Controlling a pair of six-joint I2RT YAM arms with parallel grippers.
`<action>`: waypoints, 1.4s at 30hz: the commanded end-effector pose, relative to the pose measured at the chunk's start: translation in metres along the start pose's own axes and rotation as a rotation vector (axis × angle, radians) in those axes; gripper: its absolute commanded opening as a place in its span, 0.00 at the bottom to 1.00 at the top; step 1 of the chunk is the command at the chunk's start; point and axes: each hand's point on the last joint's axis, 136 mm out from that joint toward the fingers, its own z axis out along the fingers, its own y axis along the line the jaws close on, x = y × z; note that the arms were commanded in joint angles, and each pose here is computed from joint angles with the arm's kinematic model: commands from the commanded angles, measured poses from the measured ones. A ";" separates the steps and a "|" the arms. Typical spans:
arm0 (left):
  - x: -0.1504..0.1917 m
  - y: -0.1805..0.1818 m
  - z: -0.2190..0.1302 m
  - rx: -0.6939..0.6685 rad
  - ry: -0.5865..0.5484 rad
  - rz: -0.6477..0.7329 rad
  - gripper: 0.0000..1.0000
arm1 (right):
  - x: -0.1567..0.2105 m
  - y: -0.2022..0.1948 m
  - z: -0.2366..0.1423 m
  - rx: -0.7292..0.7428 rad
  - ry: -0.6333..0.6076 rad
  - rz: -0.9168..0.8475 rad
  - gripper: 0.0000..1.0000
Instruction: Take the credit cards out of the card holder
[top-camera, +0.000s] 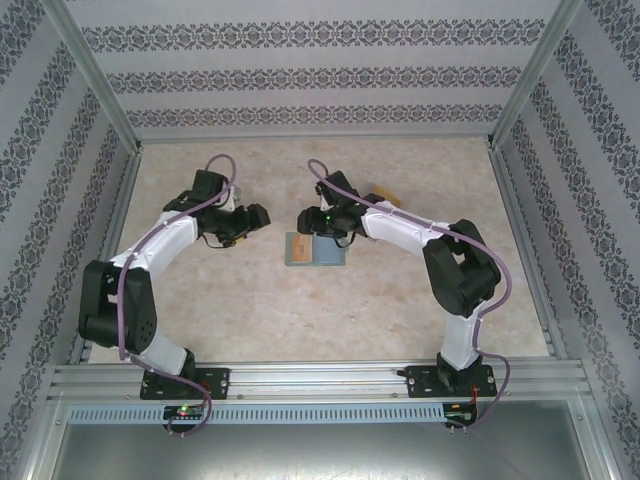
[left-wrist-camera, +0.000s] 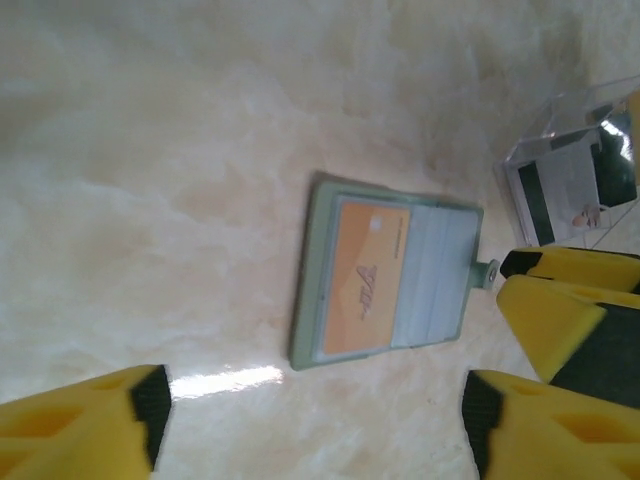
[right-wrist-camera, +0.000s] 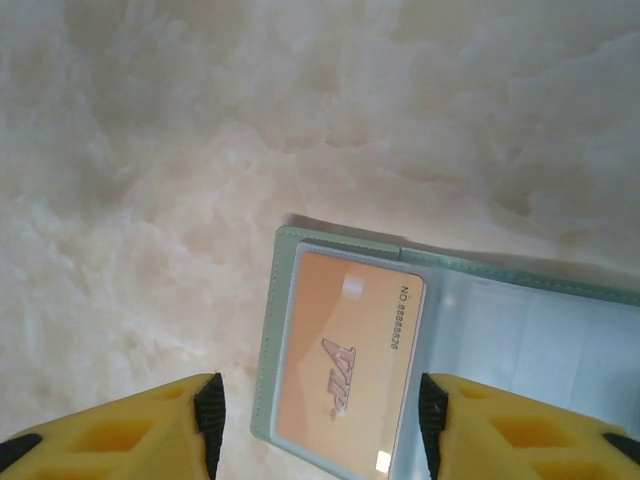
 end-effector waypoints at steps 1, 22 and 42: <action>0.007 -0.015 0.021 0.041 0.044 0.013 0.63 | 0.014 -0.007 0.004 -0.047 0.055 0.061 0.49; 0.025 -0.026 0.093 0.010 0.194 0.030 0.16 | 0.032 -0.029 0.032 -0.049 0.144 0.130 0.20; 0.038 0.000 0.118 -0.050 0.246 -0.009 0.04 | 0.038 -0.026 0.043 -0.087 0.196 0.129 0.17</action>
